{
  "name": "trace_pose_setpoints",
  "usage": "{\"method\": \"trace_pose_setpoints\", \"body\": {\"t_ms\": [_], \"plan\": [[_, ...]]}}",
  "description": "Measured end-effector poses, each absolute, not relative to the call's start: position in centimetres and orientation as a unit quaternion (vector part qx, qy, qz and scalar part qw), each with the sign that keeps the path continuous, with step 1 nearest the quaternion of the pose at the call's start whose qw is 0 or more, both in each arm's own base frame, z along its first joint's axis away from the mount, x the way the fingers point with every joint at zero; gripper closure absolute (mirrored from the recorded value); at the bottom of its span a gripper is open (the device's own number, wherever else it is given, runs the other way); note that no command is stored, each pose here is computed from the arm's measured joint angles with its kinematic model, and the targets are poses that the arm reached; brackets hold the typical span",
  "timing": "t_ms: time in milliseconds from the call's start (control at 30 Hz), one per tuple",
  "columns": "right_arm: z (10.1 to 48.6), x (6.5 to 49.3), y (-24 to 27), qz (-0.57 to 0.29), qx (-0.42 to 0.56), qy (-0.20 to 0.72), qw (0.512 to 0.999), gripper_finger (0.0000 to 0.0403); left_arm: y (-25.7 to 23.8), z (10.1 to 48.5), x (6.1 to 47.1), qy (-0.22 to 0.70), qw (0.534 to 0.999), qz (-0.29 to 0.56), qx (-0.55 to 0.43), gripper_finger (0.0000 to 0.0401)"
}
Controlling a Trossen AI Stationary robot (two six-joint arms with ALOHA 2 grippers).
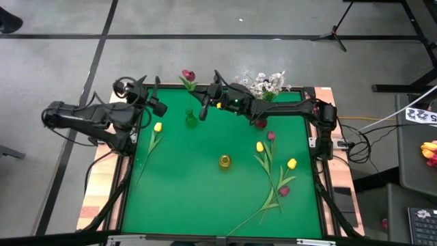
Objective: Sort flowers into vase by color
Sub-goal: Put the left red flower into the green vase
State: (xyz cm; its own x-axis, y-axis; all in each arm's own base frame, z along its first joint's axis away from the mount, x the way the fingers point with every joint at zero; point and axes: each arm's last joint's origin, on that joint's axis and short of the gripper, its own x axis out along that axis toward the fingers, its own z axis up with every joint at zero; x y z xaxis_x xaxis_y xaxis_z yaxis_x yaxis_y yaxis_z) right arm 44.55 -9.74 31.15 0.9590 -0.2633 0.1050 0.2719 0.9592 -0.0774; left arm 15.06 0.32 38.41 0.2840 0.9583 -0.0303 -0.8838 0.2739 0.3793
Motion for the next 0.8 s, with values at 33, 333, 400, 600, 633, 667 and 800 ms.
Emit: {"method": "trace_pose_setpoints", "body": {"t_ms": [33, 333, 400, 600, 633, 667, 800], "plan": [[31.0, 44.6, -9.8, -0.135, -0.046, -0.048, 0.989, 0.0400, 0.4, 38.2, 14.9, 0.128, 0.787, 0.586, 0.143, 0.0187], [28.8, 45.6, -10.0, -0.131, -0.039, -0.023, 0.990, 0.0400, 0.6, 37.4, 14.5, 0.127, 0.786, 0.591, 0.128, 0.0187], [28.8, 45.6, -10.0, -0.132, -0.039, -0.020, 0.990, 0.0400, 0.6, 37.3, 14.4, 0.127, 0.786, 0.592, 0.126, 0.0187], [28.6, 45.5, -10.5, -0.137, -0.034, -0.012, 0.990, 0.0394, 0.6, 37.1, 14.4, 0.127, 0.786, 0.592, 0.125, 0.0187], [28.3, 45.6, -10.6, -0.136, -0.028, -0.012, 0.990, 0.0393, 0.6, 37.1, 14.4, 0.126, 0.786, 0.592, 0.123, 0.0187], [28.1, 45.6, -10.9, -0.135, -0.023, -0.012, 0.991, 0.0393, 0.6, 37.1, 14.4, 0.126, 0.786, 0.593, 0.122, 0.0187], [27.2, 45.9, -11.6, -0.130, -0.011, -0.013, 0.991, 0.0391, 0.6, 36.8, 14.2, 0.130, 0.785, 0.593, 0.124, 0.0187]]}}
